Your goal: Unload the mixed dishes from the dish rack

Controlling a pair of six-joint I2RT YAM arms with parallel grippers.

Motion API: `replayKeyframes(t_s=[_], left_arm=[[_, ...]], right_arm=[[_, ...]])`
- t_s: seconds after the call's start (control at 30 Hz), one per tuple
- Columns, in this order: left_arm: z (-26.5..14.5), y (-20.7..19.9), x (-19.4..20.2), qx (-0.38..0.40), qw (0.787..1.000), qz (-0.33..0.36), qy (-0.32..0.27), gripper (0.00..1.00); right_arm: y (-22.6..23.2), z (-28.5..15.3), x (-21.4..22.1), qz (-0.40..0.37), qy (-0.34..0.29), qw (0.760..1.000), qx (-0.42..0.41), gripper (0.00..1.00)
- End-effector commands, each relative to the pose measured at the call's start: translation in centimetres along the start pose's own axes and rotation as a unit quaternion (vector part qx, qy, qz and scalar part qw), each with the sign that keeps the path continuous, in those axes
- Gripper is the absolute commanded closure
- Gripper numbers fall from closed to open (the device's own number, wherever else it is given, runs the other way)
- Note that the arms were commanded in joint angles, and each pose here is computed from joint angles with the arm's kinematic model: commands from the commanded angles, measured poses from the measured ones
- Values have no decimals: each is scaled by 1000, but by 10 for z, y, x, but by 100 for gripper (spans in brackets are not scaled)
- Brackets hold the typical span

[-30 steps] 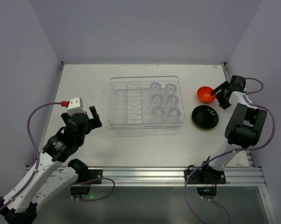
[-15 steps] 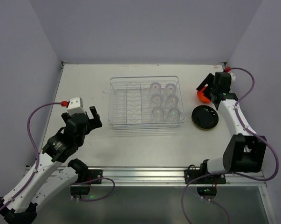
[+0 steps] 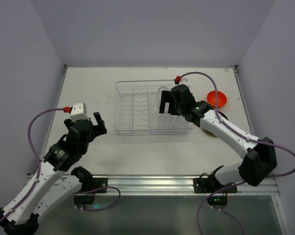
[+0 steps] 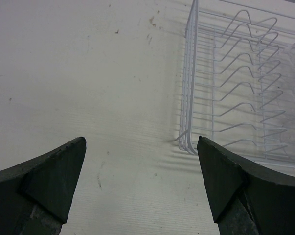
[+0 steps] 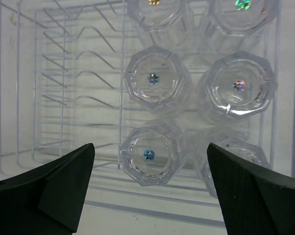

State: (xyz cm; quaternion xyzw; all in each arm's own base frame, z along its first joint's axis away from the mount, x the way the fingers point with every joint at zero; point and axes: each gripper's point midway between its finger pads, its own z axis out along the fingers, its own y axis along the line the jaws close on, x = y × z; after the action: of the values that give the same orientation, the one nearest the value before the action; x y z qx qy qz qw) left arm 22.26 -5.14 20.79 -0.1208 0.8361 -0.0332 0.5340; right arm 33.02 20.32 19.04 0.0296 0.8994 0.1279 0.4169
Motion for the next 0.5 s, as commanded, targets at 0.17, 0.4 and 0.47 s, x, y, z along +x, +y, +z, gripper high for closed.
replayKeyframes(t_s=[0.17, 0.4, 0.47], left_arm=[[0, -4, -7, 10, 1000, 4, -17, 0], [1, -5, -6, 12, 1000, 6, -14, 0], [0, -5, -6, 12, 1000, 6, -14, 0]], right_arm=[[23, 24, 30, -54, 35, 997, 46, 1], [22, 36, 41, -75, 55, 994, 54, 1], [21, 39, 45, -84, 63, 993, 57, 1]])
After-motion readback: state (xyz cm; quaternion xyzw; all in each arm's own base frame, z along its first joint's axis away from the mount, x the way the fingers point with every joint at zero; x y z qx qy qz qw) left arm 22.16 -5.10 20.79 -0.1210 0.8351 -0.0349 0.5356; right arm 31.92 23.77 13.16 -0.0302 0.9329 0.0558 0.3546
